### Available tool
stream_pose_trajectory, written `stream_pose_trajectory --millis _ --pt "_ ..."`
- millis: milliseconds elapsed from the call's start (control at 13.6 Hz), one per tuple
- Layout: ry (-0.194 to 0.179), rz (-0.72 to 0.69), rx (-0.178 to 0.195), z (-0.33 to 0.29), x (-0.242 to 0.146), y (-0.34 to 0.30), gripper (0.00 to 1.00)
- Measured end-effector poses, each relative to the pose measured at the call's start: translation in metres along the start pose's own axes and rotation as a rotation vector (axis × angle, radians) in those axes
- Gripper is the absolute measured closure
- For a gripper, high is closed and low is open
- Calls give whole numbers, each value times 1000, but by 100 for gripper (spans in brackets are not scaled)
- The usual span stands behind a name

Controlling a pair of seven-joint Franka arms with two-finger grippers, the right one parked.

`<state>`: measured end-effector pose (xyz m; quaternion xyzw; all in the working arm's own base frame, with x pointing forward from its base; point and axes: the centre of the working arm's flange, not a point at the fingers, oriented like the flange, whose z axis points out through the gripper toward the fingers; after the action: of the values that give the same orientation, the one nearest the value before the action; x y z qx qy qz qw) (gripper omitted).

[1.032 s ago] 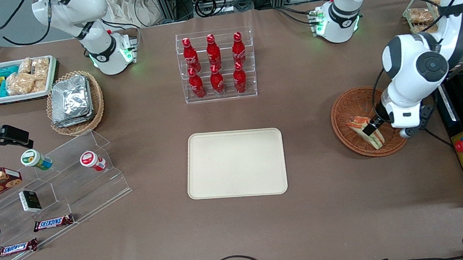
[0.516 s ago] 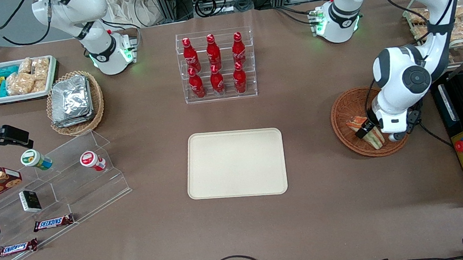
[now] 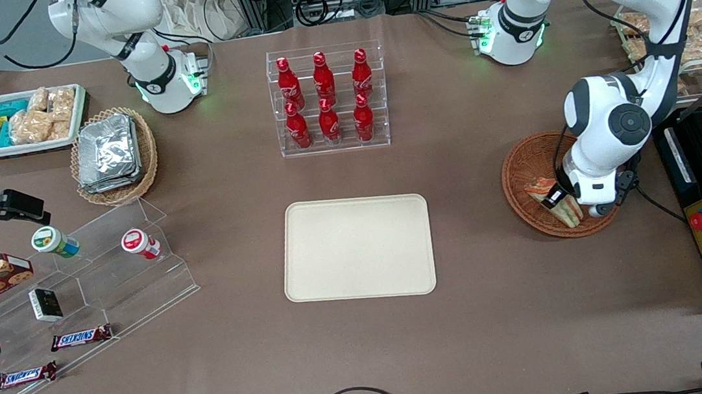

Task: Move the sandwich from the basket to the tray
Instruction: 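Lift the sandwich out of the basket and carry it toward the beige tray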

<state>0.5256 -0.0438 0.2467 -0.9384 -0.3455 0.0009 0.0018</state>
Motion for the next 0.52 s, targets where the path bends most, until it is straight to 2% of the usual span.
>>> stream_pose_trajectory --millis 221,368,516 --pt "6 0 -2 -30 8 8 66" --pt "23 7 -14 -76 15 20 79" --pt "29 47 -19 -123 12 39 79"
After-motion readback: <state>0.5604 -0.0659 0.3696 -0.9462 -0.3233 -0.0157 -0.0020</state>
